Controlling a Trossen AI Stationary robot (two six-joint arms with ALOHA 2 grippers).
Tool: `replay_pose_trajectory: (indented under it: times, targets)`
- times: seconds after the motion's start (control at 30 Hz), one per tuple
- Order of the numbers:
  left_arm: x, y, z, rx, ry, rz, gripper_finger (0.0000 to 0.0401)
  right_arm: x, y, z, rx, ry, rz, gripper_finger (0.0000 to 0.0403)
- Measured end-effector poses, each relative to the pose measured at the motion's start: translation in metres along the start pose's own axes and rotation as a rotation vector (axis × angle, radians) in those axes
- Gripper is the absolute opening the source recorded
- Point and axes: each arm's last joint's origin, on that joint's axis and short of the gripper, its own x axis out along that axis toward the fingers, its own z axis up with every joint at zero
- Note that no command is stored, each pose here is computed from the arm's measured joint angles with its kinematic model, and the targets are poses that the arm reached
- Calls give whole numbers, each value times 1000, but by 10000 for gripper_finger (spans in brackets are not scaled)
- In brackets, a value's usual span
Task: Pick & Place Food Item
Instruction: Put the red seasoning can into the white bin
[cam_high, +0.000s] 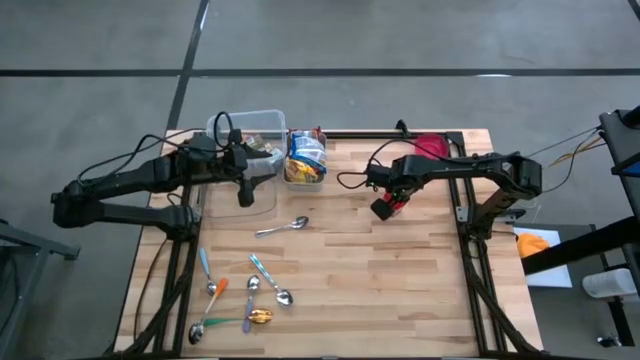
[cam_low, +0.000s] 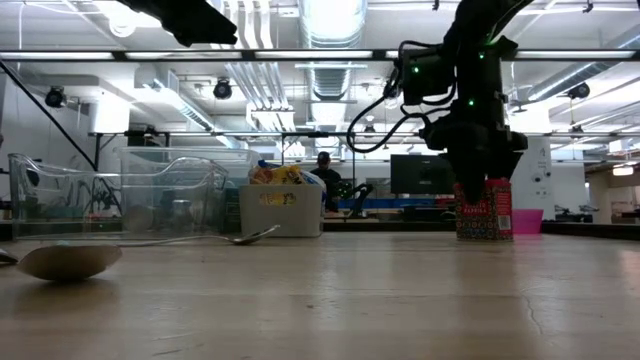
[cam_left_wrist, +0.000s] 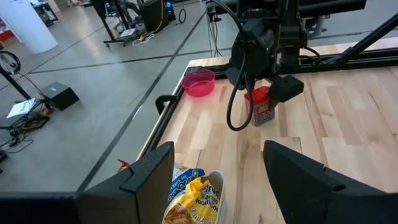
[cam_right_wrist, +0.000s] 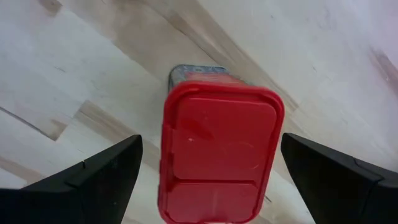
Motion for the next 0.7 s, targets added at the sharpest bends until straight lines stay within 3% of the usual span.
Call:
replay_pose_trajectory:
  times: [0.7]
  targets:
    - [0,0,0,0,0,1,248,2,0,0,7,-4,2,379]
